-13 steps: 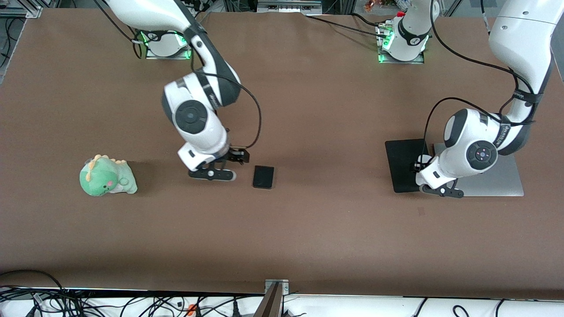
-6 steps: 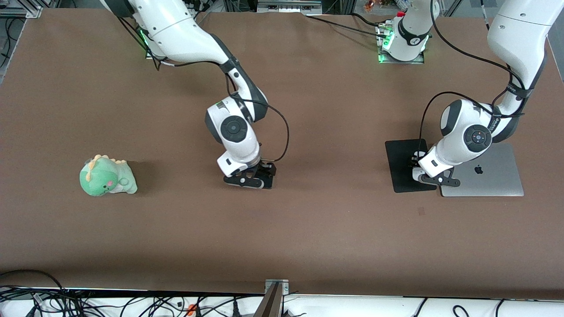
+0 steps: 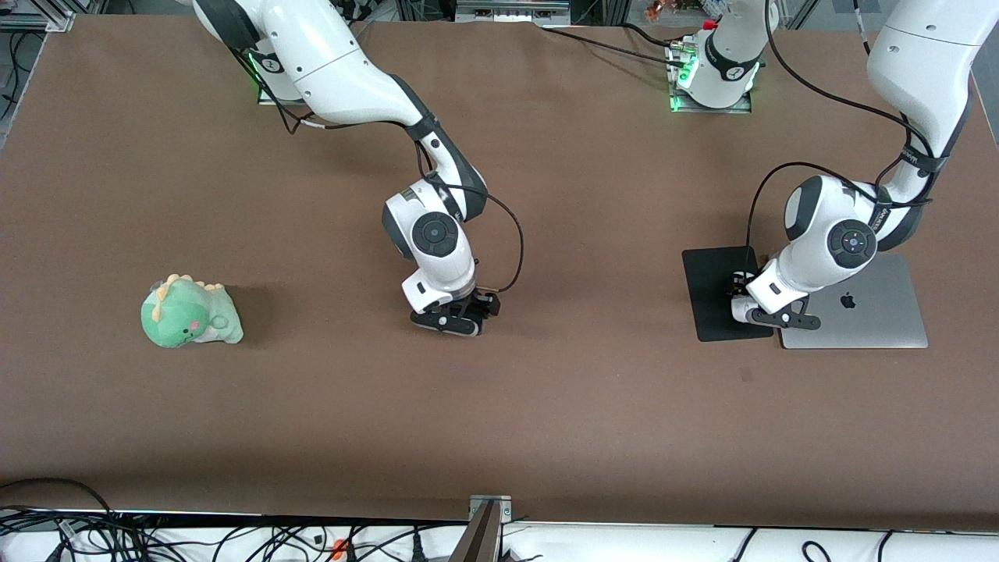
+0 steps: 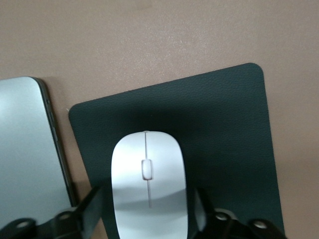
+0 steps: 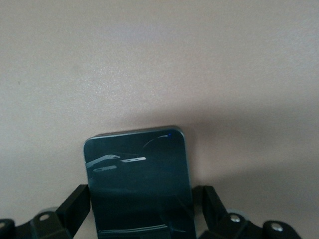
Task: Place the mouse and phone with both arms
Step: 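Set the mouse on the mousepad while the right gripper grasps the phone, then carry the phone toward the plush toy while the left gripper withdraws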
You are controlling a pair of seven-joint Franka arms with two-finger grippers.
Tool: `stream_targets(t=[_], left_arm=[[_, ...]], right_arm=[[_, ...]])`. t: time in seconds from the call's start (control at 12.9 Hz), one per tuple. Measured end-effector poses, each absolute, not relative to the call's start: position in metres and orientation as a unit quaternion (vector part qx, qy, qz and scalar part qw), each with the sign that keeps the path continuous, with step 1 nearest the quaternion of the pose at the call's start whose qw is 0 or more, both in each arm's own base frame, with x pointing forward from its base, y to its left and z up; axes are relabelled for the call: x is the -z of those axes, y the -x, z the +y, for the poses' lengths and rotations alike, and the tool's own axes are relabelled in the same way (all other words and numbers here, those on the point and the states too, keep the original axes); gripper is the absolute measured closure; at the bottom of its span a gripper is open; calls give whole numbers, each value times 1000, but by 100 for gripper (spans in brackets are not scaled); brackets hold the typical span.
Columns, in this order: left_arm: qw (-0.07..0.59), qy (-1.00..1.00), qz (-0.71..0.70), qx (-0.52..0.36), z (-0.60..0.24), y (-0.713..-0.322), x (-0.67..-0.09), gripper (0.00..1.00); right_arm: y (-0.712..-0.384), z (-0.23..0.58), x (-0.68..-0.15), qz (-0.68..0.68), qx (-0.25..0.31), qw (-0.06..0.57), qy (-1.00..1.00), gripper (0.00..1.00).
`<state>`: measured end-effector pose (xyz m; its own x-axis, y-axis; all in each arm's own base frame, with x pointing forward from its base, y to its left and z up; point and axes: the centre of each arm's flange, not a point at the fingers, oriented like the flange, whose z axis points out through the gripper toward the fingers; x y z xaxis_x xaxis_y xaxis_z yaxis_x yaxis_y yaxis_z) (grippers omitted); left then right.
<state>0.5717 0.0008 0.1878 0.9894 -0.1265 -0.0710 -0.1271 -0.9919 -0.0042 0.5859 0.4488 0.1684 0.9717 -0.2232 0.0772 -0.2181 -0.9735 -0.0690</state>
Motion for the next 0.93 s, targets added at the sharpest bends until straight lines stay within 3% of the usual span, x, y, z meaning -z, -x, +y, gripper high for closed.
stream_targets(t=[0.08,0.23,0.62,0.93], left_arm=[[5,997,64,-33,0,-573,-190,1],[9,997,71,-36,-8,-580,-206,0],[50,990,80,-106,-31,-620,-327,0],[68,985,84,-136,-54,-632,-407,0]], right_arm=[[-586,450,-168,111,44,29,992,1],[-587,450,-173,109,46,28,993,18],[-596,445,-179,88,62,18,994,18],[-648,370,-230,36,48,-7,998,18]])
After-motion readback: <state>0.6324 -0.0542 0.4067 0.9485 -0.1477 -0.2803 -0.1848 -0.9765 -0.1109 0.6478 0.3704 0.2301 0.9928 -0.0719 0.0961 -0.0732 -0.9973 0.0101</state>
